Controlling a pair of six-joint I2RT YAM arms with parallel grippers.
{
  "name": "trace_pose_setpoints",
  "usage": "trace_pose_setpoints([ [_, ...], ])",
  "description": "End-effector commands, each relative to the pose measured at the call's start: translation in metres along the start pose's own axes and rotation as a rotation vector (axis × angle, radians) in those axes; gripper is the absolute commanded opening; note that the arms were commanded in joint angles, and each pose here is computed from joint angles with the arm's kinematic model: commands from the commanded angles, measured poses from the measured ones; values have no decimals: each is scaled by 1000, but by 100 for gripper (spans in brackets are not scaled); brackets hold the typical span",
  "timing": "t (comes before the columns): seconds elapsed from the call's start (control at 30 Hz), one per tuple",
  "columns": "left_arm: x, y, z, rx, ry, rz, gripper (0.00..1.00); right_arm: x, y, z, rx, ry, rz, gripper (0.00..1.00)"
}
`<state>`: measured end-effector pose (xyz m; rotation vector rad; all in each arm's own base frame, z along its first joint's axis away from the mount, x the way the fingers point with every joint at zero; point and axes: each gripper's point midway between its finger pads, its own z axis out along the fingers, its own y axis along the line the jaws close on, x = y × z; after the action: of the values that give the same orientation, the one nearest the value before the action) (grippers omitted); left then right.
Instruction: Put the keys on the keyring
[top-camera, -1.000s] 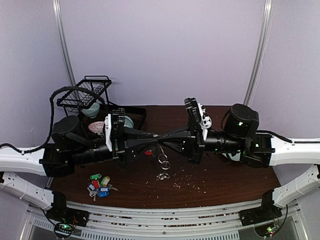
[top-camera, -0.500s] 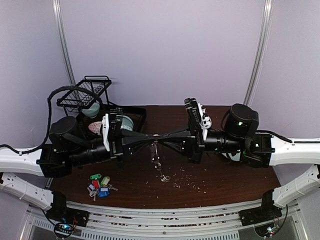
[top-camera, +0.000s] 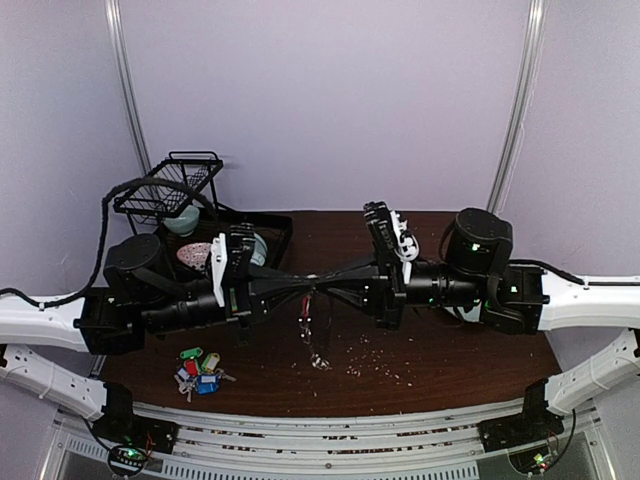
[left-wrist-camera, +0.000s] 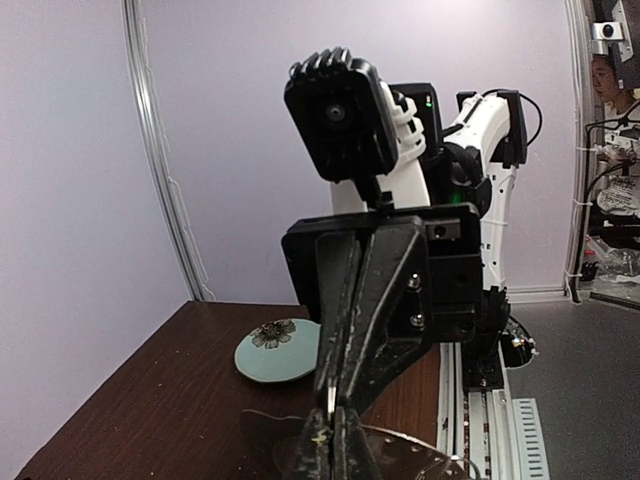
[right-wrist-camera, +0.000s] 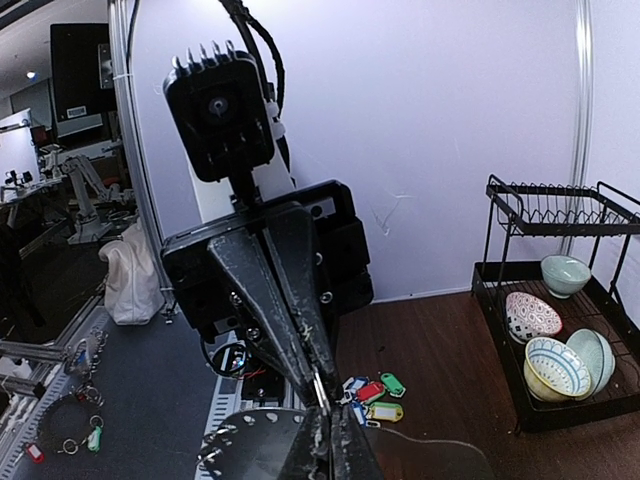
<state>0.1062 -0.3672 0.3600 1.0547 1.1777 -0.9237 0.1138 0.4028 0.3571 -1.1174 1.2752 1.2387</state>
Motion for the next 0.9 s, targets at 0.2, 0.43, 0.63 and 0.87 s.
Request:
trace_pose_setpoints([
  [0.2,6,21,-3,-96,126,121,0,7,-12,-10,68,228,-242,37],
  [0.43,0,17,0,-60,154,166,0,20,-20,-3,25,430,-375,27],
  [0.63,0,13,1,-36,158,169,0,19,-21,7,-7,454,-406,21],
  [0.87,-1,11,0,-23,155,176,0,27,-24,10,-9,482,-401,5],
])
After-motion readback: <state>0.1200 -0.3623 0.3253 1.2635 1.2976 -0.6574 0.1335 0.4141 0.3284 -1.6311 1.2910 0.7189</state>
